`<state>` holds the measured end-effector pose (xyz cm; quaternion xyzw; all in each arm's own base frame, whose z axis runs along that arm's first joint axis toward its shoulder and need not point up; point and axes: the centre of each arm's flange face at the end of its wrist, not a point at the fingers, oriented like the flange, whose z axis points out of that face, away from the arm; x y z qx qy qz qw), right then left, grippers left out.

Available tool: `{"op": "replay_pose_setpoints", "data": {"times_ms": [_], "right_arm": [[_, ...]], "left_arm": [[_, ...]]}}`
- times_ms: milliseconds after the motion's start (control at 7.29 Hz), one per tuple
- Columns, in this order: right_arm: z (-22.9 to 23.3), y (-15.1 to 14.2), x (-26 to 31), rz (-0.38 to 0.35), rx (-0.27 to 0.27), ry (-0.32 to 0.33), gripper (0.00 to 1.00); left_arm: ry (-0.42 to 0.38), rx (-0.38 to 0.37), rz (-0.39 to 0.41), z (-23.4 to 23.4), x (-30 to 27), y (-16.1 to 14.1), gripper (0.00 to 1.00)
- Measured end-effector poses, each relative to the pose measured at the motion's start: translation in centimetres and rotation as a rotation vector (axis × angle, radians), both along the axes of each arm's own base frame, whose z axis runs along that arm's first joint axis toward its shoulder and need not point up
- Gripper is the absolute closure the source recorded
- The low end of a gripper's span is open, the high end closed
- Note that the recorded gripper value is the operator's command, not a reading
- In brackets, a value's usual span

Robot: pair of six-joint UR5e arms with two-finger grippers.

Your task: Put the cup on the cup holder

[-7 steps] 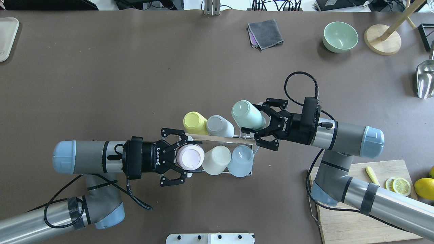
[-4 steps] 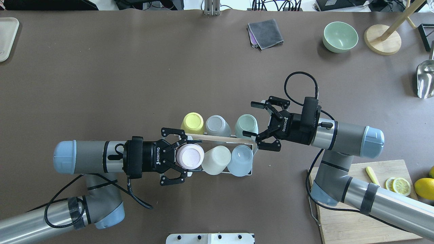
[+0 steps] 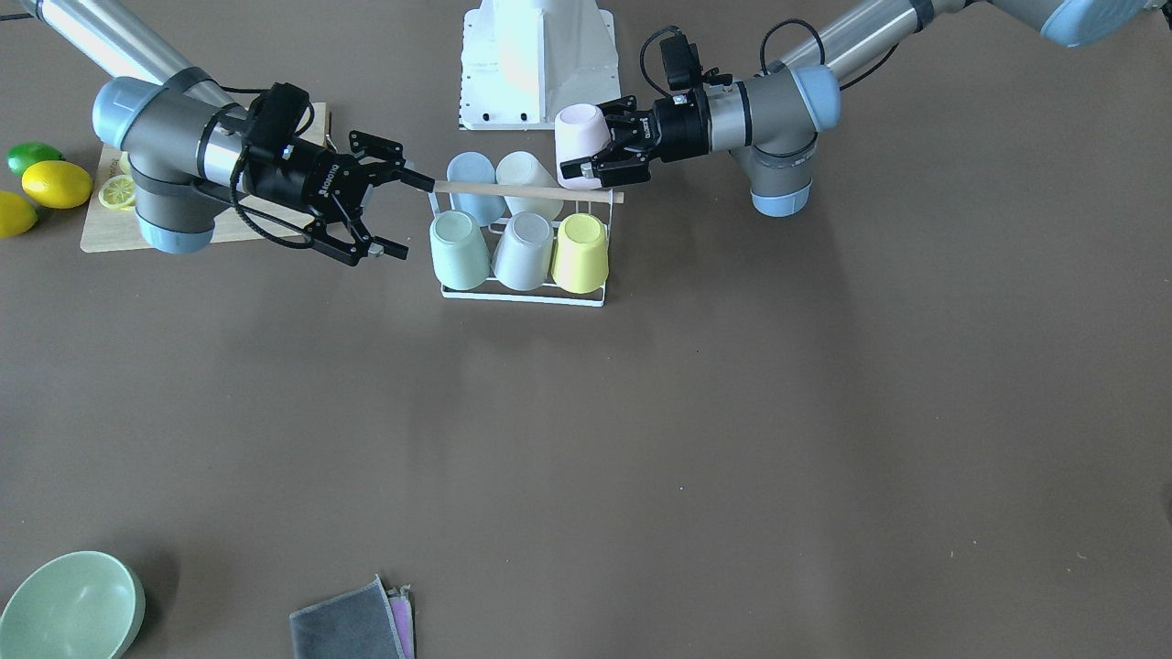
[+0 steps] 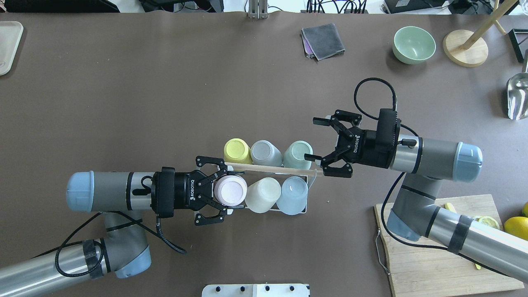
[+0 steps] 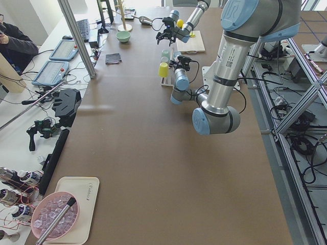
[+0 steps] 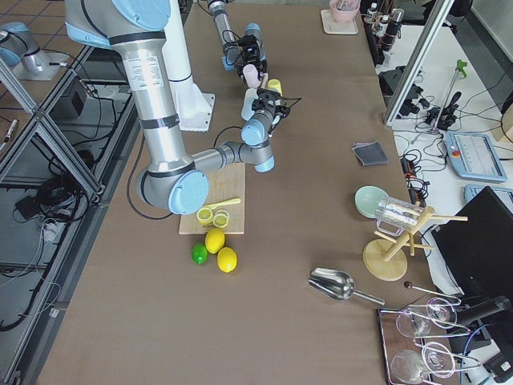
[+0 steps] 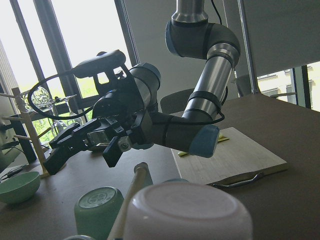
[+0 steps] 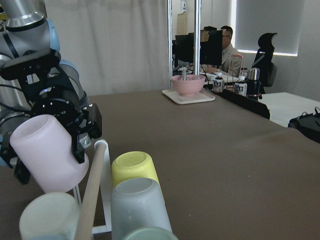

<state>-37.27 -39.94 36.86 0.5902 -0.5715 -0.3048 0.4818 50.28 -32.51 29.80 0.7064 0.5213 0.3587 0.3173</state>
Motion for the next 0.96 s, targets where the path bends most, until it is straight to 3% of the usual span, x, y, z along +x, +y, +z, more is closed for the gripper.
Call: {"op": "replay_pose_setpoints", "data": {"times_ms": [274,549,686,823,960], "right_arm": [[3.0,-1.5,7.1,-0.108,-0.094,0.222,0.0],[8.0,-2.7,14.2,-0.171,-0.277,0.377,0.0],[10.2,-3.3,17.0,-0.16,-0.386,0.426,0.0],[12.5,-4.1,19.5,-0.141,-0.52,0.475,0.0],[14.8,-5.1,21.6,-0.116,-0.66,0.522,0.0]], "left_arm": [[-0.001,-0.001,0.001,0.0,0.2,0.0,0.5],[0.0,-0.002,-0.002,0.0,0.2,0.0,0.48],[0.0,-0.005,-0.006,0.0,0.2,-0.1,0.46],[0.001,-0.007,-0.007,0.0,0.3,0.0,0.02],[0.0,-0.008,-0.007,0.0,0.3,0.0,0.02]]}}
